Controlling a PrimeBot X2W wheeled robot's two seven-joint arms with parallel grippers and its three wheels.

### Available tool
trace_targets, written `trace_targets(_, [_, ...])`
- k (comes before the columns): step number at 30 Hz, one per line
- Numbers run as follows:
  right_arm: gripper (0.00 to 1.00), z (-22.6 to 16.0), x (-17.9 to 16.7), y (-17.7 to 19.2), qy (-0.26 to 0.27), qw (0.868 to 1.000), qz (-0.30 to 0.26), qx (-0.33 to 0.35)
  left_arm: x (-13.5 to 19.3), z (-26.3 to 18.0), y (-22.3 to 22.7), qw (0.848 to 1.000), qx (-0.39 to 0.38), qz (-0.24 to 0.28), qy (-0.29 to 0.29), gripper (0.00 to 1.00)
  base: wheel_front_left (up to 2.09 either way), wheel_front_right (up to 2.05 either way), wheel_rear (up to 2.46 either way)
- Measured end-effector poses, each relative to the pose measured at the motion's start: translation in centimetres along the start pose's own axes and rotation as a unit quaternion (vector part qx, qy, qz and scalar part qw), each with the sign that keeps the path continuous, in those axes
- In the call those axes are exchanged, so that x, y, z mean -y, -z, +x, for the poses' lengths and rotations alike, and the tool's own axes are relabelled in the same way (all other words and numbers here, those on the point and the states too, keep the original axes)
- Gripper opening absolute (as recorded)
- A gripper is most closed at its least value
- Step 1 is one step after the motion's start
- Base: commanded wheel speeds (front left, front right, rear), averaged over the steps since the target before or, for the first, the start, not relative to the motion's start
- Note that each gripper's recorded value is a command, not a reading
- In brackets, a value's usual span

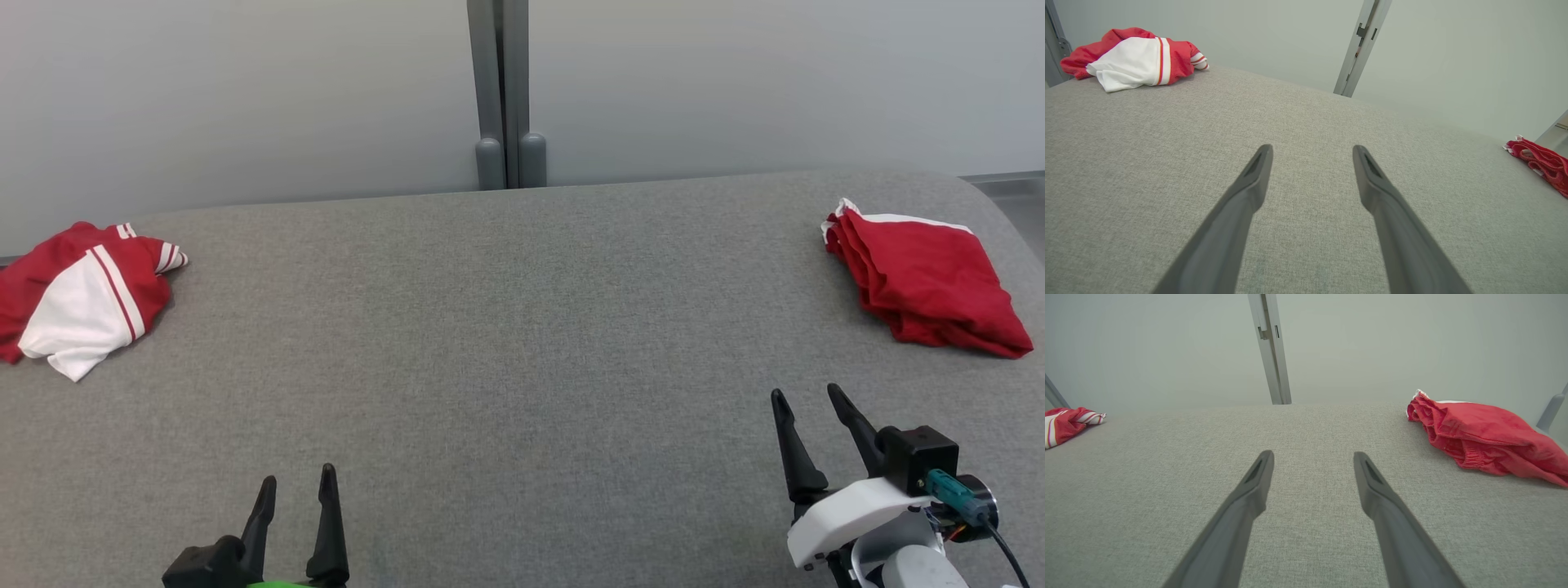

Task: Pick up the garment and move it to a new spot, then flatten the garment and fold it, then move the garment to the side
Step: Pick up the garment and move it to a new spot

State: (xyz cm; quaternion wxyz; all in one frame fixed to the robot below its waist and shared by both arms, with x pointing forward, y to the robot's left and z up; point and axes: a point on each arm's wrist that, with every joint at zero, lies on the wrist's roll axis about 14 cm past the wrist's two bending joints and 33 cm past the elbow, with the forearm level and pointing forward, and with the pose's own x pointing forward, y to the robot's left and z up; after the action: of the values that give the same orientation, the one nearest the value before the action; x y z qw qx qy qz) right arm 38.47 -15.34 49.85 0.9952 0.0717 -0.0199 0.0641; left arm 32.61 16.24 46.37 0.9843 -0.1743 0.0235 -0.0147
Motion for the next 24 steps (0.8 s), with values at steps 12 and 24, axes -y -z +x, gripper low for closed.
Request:
trace_targets(12, [1.00,1.3,-1.8,0.6,-0.027,1.000,-0.001,-0.008,-1.8,-0.6,-1.8,0.999,0.029,0.009,-0.028,1.00,0.00,0.00,0.00])
trace_targets(24, [1.00,4.6,-11.0,1.0,-0.150,0.988,0.023,-0.015,-7.8,-5.6,-4.2,0.988,0.076,0.011,-0.134,1.00,0.00,0.00,0.00])
